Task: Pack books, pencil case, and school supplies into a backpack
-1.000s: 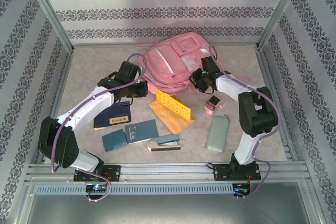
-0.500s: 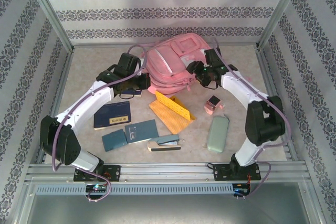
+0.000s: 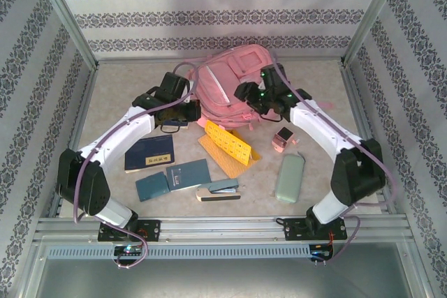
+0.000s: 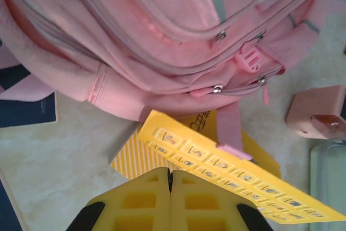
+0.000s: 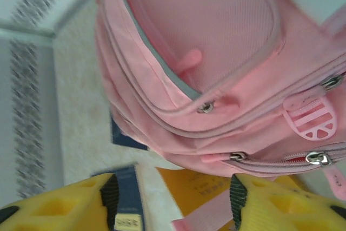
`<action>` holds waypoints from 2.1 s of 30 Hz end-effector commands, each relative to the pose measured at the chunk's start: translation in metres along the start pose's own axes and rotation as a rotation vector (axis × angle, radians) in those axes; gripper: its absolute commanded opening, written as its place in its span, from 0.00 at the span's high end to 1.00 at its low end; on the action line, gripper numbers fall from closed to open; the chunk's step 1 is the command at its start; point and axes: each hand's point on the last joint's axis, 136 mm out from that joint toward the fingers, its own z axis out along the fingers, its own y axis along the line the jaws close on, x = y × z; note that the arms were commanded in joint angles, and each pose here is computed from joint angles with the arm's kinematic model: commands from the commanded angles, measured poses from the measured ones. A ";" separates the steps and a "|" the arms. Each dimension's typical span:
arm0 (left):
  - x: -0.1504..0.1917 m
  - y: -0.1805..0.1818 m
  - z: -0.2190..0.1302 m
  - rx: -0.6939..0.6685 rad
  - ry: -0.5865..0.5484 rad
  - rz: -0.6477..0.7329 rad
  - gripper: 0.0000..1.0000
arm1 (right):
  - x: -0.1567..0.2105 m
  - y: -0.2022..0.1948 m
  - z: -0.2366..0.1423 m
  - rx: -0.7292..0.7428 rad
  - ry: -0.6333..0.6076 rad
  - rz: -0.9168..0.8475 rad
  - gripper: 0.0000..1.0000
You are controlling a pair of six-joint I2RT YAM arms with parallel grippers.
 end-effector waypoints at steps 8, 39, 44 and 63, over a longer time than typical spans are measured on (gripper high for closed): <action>0.010 0.017 0.001 -0.073 0.021 -0.003 1.00 | 0.112 0.006 0.048 -0.122 0.313 -0.280 0.53; 0.016 0.016 0.010 -0.047 0.040 -0.038 0.95 | 0.063 -0.081 0.035 0.184 0.025 0.263 0.31; 0.017 0.018 0.006 -0.058 0.034 -0.034 0.95 | 0.051 -0.091 0.061 0.153 -0.024 0.423 0.27; 0.001 0.015 0.003 -0.078 0.020 -0.001 0.81 | -0.022 -0.027 0.075 -0.222 -0.192 0.406 0.90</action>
